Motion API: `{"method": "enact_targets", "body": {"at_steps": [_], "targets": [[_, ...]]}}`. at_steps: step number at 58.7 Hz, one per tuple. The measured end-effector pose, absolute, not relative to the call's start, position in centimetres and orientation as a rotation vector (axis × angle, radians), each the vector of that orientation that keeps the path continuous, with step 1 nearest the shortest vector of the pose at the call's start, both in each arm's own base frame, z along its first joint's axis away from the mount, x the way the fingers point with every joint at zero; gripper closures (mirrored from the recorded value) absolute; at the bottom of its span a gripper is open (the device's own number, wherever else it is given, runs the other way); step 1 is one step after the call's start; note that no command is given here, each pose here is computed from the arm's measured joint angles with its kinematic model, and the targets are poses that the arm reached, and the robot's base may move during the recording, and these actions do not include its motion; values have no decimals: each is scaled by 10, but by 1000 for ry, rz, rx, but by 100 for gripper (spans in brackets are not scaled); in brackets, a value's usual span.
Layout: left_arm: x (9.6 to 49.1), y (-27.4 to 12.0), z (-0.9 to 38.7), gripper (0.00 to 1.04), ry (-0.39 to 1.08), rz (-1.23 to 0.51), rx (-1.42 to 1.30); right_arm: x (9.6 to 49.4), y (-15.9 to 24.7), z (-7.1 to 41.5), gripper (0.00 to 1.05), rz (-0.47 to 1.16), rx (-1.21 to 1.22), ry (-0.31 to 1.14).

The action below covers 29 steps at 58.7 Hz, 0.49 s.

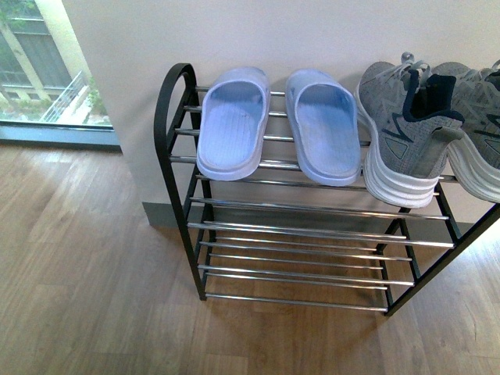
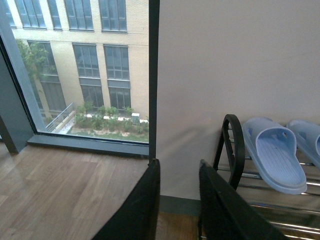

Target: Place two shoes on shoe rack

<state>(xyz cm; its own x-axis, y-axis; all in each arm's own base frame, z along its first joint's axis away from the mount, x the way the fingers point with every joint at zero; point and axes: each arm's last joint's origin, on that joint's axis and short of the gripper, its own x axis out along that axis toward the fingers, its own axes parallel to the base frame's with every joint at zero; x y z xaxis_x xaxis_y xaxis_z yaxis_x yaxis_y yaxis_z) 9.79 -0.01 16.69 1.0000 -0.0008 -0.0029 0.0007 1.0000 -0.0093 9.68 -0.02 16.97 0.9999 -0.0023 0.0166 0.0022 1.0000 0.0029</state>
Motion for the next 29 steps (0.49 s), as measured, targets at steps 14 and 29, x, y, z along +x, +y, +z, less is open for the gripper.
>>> {"method": "enact_targets", "body": {"at_steps": [14, 29], "targets": [[98, 0, 167, 21, 3, 0, -9, 97, 0, 170, 9, -2, 3, -17], [98, 0, 167, 9, 3, -1, -7, 97, 0, 170, 9, -2, 3, -17]]}}
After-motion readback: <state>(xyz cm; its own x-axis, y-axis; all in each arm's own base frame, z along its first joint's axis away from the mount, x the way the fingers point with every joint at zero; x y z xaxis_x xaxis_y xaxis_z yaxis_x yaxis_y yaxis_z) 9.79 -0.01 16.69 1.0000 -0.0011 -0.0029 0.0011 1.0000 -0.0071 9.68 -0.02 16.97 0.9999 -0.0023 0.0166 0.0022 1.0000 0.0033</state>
